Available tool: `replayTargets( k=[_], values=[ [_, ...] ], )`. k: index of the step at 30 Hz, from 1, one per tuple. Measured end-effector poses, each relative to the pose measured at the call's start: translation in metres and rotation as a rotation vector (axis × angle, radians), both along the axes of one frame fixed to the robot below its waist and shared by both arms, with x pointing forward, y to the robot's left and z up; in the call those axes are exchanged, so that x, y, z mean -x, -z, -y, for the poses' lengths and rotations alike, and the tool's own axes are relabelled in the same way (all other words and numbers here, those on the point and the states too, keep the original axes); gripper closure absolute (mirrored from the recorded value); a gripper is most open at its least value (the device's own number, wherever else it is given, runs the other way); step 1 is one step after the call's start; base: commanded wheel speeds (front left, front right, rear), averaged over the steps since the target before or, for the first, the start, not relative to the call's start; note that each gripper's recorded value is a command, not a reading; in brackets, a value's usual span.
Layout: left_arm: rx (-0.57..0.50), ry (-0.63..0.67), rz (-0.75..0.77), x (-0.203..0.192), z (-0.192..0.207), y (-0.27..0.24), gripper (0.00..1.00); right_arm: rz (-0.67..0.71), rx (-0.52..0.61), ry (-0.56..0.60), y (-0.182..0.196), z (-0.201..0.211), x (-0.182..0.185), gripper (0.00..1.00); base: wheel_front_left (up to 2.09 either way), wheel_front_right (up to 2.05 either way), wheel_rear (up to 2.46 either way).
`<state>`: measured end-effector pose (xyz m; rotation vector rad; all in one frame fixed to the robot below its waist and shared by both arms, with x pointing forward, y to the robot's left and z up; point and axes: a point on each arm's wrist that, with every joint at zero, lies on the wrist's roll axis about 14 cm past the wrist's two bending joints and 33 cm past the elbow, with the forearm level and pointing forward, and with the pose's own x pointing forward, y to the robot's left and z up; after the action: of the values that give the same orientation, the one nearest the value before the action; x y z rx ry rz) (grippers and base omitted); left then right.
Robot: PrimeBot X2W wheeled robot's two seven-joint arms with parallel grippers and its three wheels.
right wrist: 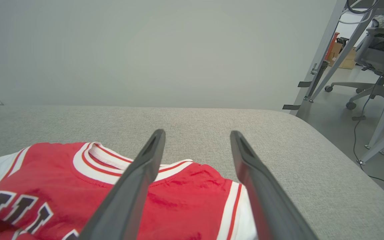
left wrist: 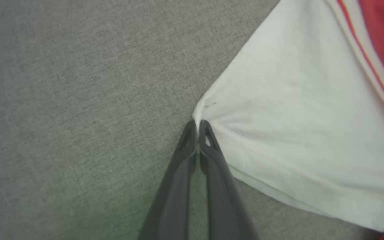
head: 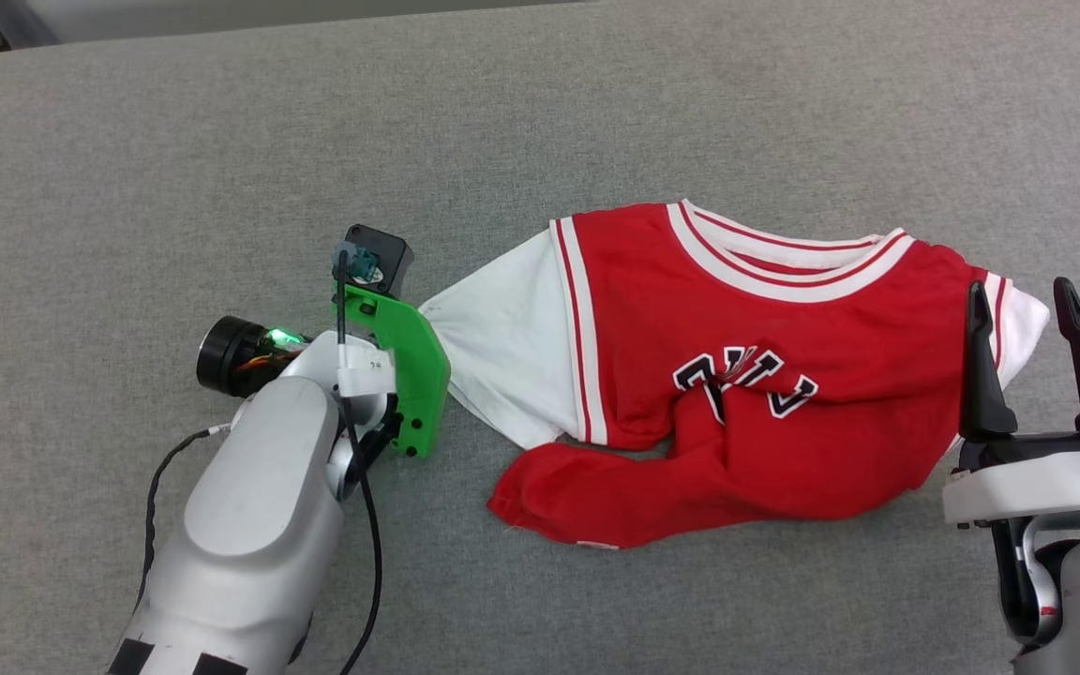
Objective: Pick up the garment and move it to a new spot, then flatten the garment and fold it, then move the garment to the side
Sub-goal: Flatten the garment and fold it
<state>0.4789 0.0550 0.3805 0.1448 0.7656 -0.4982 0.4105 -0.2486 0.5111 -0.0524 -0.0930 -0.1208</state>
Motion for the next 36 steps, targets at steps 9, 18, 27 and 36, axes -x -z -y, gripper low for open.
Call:
replayTargets(
  k=[9, 18, 27, 36],
  values=[
    [0.077, -0.122, 0.074, -0.001, -0.024, -0.013, 1.00, 0.025, 0.000, -0.021, -0.009, -0.007, -0.002, 0.00, 0.00, 0.00, 0.00],
    [0.088, -0.341, 0.228, -0.005, -0.107, -0.049, 1.00, 0.052, -0.005, -0.066, -0.018, -0.023, -0.004, 0.00, 0.00, 0.00, 0.00],
    [0.059, -0.483, 0.240, 0.028, -0.171, -0.049, 1.00, 0.037, -0.012, -0.115, -0.013, -0.041, -0.010, 0.00, 0.00, 0.00, 0.00],
    [0.125, -0.432, 0.372, 0.037, -0.154, -0.067, 0.00, -0.026, -0.015, -0.145, 0.001, -0.051, -0.014, 0.00, 0.00, 0.00, 0.00]
  ],
)
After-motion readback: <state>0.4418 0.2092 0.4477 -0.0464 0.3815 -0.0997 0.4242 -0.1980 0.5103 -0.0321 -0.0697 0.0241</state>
